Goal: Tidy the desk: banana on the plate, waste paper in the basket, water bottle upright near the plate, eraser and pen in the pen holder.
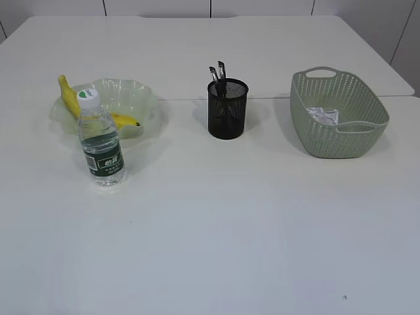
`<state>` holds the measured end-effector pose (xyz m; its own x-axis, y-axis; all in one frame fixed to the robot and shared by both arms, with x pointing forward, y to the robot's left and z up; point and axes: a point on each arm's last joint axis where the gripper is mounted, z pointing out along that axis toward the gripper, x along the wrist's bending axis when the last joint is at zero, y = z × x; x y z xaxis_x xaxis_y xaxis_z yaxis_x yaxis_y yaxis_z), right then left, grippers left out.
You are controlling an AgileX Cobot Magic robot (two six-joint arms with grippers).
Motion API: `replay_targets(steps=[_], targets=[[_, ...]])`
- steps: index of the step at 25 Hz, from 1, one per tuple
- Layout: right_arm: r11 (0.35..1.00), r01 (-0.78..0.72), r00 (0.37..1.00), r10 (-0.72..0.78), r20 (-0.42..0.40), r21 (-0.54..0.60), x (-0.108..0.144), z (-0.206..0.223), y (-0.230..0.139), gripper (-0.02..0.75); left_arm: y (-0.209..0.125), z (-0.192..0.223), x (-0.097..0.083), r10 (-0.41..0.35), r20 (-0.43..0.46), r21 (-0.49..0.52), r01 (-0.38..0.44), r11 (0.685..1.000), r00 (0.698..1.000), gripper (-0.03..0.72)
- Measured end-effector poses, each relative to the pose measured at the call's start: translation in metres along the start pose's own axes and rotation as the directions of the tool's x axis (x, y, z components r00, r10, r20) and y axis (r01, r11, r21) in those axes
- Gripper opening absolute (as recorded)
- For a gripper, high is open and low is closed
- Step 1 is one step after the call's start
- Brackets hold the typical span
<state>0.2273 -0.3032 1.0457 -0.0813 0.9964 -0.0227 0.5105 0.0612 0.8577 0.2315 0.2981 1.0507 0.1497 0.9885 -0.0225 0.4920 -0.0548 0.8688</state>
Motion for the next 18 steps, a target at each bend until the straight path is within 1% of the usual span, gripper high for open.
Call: replay_targets(steps=[4,12,18], targets=[[1.0,-0.003,1.0,0.003,-0.006,0.0,0.0005,0.0,0.0,0.433,0.0,0.0,0.0,-0.002,-0.003,0.0,0.002,1.0,1.0,0.56],[1.0,-0.006,1.0,0.006,-0.013,-0.004,0.0011,0.0,0.0003,0.434,0.0001,0.0001,-0.0003,-0.025,-0.044,-0.002,0.025,1.0,0.999,0.559],[1.0,-0.006,1.0,0.006,-0.014,-0.004,0.0013,0.0,0.0003,0.434,0.0001,0.0001,-0.0004,-0.026,-0.046,-0.002,0.026,1.0,0.999,0.559]])
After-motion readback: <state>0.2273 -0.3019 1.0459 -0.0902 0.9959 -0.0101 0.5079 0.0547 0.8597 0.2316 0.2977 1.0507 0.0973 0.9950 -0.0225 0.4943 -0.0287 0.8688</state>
